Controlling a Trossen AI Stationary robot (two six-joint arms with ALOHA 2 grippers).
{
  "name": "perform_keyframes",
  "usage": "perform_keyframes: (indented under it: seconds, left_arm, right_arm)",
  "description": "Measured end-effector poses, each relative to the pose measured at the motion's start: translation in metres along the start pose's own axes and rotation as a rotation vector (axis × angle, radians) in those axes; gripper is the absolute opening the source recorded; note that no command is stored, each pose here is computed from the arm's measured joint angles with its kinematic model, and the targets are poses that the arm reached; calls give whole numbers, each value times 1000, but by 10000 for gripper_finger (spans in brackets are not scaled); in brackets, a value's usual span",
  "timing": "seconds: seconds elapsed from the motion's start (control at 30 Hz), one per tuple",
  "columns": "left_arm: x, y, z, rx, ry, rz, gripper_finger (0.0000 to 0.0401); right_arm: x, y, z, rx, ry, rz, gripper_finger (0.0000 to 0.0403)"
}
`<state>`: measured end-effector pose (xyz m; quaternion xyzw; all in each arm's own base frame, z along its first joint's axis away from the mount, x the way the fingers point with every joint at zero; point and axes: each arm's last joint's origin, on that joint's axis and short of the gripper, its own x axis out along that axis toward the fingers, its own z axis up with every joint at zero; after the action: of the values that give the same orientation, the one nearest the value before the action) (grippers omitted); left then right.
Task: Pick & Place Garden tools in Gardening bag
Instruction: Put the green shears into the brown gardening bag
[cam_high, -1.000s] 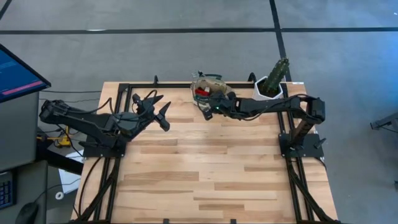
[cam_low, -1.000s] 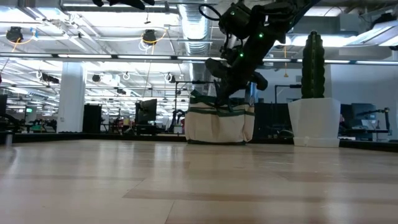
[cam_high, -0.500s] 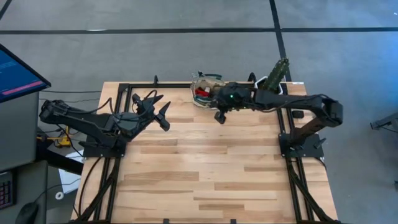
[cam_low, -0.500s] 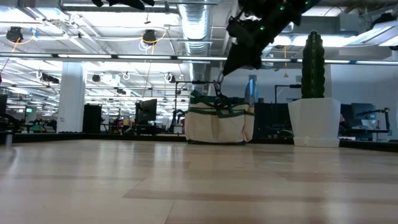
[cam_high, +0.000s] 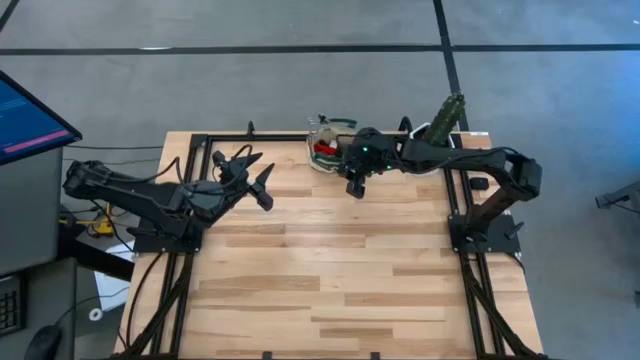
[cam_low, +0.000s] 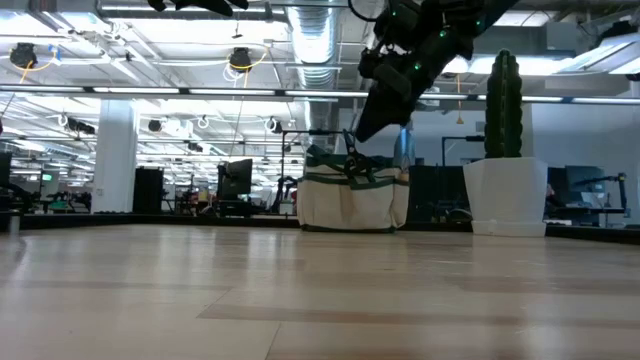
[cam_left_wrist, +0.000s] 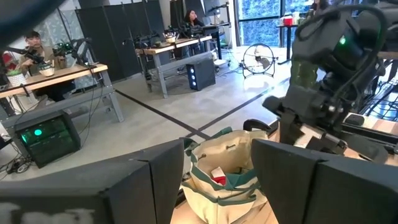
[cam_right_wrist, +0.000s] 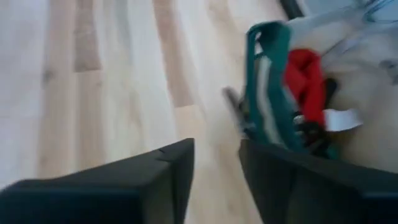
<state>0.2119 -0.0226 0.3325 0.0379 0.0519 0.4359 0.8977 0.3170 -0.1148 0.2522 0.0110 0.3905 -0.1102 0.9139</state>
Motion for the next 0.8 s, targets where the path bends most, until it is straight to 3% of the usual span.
perform_keyframes:
  seconds: [0.17,0.3,0.8]
  left_arm:
    - [0,0,0,0,0,0,176]
    - [0,0,0,0,0,-1,176]
    - [0,0,0,0,0,-1,176]
  right_arm:
    - [-9,0,13,-82,-34,-83,178]
    - [-12,-4,13,-70,-32,-12,196]
    - [3,-4,12,-91,-29,9,181]
